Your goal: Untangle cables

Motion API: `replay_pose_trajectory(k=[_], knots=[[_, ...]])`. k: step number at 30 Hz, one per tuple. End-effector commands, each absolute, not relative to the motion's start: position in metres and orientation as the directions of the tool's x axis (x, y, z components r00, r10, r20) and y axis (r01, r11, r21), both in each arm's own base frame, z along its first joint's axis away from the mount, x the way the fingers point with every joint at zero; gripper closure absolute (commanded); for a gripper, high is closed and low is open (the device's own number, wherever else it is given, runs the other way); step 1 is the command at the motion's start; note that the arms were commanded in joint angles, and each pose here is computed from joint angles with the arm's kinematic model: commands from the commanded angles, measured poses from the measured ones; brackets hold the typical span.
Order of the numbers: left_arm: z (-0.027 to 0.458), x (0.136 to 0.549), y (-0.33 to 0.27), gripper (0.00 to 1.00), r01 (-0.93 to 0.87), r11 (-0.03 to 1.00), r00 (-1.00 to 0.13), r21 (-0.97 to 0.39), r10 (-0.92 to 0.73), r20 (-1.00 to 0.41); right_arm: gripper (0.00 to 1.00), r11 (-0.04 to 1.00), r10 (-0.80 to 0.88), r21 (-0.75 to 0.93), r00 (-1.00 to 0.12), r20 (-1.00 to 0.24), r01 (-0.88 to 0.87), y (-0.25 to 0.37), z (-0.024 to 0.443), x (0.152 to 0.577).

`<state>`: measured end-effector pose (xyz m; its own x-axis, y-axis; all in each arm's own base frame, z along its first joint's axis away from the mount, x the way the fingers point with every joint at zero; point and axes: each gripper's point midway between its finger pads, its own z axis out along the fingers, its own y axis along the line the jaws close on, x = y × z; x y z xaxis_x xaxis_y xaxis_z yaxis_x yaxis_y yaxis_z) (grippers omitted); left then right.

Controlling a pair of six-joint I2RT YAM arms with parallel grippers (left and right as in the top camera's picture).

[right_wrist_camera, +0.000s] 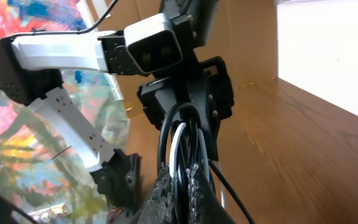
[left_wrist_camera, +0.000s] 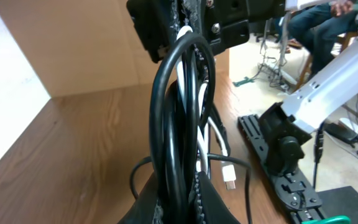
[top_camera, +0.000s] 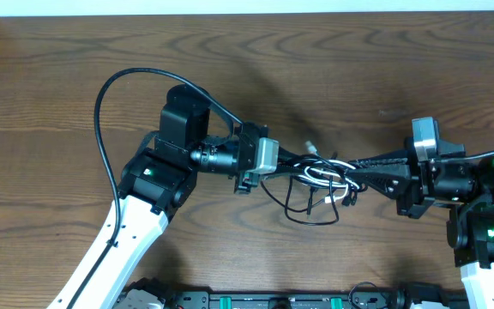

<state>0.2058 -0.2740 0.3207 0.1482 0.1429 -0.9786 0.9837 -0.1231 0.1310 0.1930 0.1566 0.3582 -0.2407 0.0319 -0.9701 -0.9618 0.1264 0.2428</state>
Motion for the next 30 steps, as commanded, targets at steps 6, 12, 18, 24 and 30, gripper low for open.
replay_pose_trajectory(k=[6,12,18,24,30], knots=[[0.288,0.283,-0.257,0.93,0.938,0.338,-0.049,0.075,0.343,-0.938,0.99,0.328,0.113,0.315,-0.293,-0.949,-0.891,0.147,0.364,0.229],[0.283,0.305,-0.242,0.93,0.873,0.474,-0.087,0.115,0.382,-0.92,0.99,0.347,0.125,0.347,-0.323,-0.938,-0.872,0.145,0.361,0.233],[0.281,0.331,-0.218,0.92,0.743,0.663,-0.203,0.097,0.36,-0.911,0.99,0.454,0.174,0.418,-0.382,-0.908,-0.787,0.131,0.349,0.252],[0.279,0.348,-0.196,0.92,0.596,0.802,-0.316,0.034,0.274,-0.908,0.99,0.643,0.283,0.533,-0.476,-0.833,-0.551,0.101,0.318,0.285],[0.28,0.349,-0.196,0.92,0.59,0.807,-0.317,0.027,0.262,-0.911,0.99,0.762,0.35,0.572,-0.55,-0.758,-0.304,0.073,0.278,0.296]])
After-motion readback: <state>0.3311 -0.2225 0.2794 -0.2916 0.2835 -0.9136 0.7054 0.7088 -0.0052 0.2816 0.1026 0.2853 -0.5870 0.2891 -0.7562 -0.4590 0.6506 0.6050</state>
